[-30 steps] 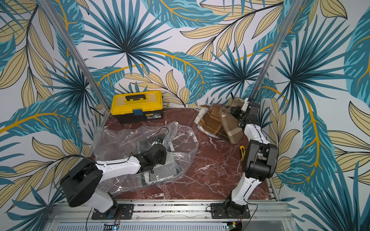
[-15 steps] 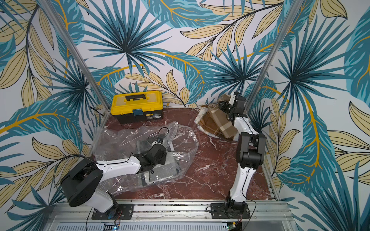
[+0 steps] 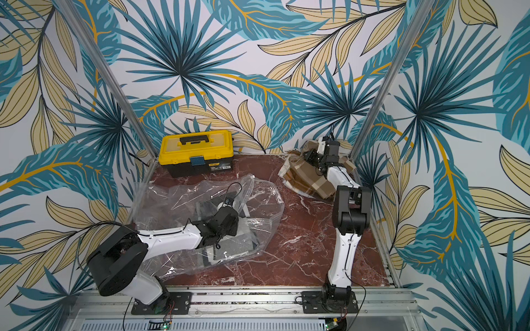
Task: Take the blanket out of the vacuum bag
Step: Place the blanket at the corner of the board, then take out the blanket from the vacuum bag.
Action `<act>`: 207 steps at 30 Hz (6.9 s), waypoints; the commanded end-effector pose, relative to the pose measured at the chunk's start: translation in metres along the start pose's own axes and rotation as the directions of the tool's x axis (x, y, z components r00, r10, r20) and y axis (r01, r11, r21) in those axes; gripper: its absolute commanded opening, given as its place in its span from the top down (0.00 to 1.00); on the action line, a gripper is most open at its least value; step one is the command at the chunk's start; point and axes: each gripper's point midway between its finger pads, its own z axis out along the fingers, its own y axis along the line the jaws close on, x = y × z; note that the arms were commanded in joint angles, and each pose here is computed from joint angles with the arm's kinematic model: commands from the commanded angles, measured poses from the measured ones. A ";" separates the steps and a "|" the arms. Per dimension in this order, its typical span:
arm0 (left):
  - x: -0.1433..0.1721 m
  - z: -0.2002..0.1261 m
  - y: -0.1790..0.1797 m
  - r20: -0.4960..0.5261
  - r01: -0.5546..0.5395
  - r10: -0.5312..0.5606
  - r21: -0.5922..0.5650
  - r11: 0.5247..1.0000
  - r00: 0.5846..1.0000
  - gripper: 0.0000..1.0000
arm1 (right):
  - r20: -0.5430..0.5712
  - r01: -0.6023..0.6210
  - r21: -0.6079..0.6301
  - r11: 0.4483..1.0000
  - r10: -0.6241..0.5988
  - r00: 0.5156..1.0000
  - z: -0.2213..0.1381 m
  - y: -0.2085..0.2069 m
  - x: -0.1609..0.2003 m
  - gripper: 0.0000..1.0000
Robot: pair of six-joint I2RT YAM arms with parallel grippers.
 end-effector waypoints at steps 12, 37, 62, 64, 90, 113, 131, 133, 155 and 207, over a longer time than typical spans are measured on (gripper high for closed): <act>-0.001 -0.002 -0.010 -0.002 -0.005 0.005 0.051 0.999 1.000 1.00 | 0.102 0.170 0.136 0.976 -0.185 0.978 -0.081 0.017 -0.001 0.12; -0.004 -0.001 -0.017 0.004 -0.021 0.020 0.075 0.997 1.000 1.00 | -0.016 -0.174 0.535 0.827 0.216 0.976 -0.136 -0.114 0.109 0.25; 0.000 0.001 -0.017 -0.003 -0.014 0.014 0.076 0.997 1.000 1.00 | -0.042 -0.143 0.490 0.860 0.188 0.981 -0.154 -0.099 0.072 1.00; 0.000 0.002 -0.019 -0.005 -0.012 0.012 0.081 0.997 1.000 1.00 | -0.045 -0.135 0.478 0.868 0.178 0.983 -0.158 -0.091 0.063 1.00; -0.003 0.005 -0.029 -0.013 -0.016 0.017 0.101 0.995 1.000 1.00 | -0.061 -0.229 0.558 0.798 0.315 0.947 -0.216 -0.155 0.093 1.00; -0.006 0.010 -0.040 -0.017 -0.024 0.026 0.114 0.993 0.999 1.00 | -0.090 -0.054 0.509 0.859 0.116 0.989 -0.165 -0.101 0.041 0.01; -0.040 -0.025 -0.039 0.106 -0.077 0.063 0.141 0.987 0.992 1.00 | -0.156 0.097 0.437 0.894 -0.031 0.987 -0.152 -0.053 0.061 0.00; -0.048 -0.032 -0.036 0.123 -0.089 0.072 0.133 0.987 0.990 1.00 | -0.185 0.164 0.366 0.916 -0.101 0.978 -0.152 -0.014 0.068 0.01; -0.053 -0.092 -0.027 0.245 -0.145 0.074 0.285 0.948 0.967 1.00 | -0.488 0.100 -0.125 0.987 -0.149 0.860 -0.095 0.141 0.268 0.12; -0.050 -0.080 0.057 0.256 0.061 -0.032 -0.105 0.993 0.966 1.00 | -0.673 -0.089 -0.372 0.924 -0.203 0.711 -0.053 0.217 0.418 1.00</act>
